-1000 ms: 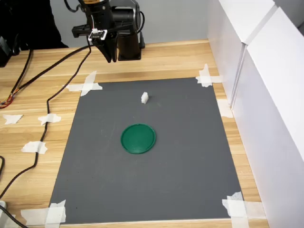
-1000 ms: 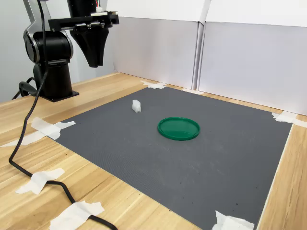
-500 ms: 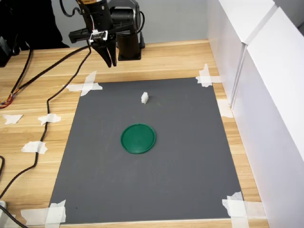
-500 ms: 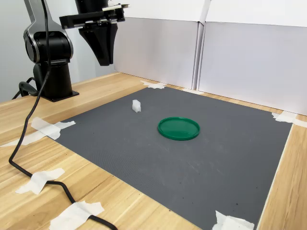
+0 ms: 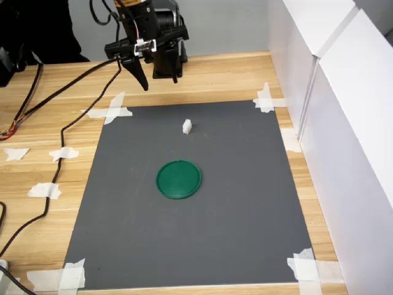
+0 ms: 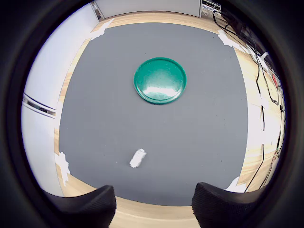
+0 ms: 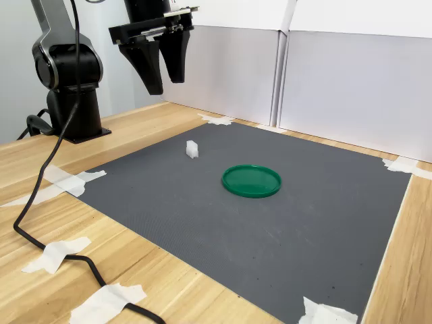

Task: Grasp a white terminal and put it on the green lid.

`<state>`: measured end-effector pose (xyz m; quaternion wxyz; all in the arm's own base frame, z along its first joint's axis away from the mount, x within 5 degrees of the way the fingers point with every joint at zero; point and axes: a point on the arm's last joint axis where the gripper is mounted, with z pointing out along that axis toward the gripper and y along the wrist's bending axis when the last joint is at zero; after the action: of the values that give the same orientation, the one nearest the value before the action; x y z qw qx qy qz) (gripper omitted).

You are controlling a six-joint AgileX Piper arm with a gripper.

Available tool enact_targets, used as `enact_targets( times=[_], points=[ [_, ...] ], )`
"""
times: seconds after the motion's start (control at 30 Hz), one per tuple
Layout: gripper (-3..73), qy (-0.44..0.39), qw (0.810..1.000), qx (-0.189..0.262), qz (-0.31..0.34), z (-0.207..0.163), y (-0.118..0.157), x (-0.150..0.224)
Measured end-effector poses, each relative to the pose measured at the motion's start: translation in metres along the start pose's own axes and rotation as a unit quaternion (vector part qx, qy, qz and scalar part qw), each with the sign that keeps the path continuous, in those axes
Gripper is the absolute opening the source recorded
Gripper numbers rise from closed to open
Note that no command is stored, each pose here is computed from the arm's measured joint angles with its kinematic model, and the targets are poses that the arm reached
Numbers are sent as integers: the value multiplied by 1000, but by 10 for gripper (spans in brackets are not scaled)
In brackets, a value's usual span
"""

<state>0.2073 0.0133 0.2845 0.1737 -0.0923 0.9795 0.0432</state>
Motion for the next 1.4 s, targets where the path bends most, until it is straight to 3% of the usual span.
enact_targets(
  times=[0.4,0.87,1.4],
  points=[
    [715,55,998,-20,-25,38,27,-13],
    [715,97,995,-12,11,86,23,-8],
    [703,93,996,-7,16,114,20,-14]
  ],
)
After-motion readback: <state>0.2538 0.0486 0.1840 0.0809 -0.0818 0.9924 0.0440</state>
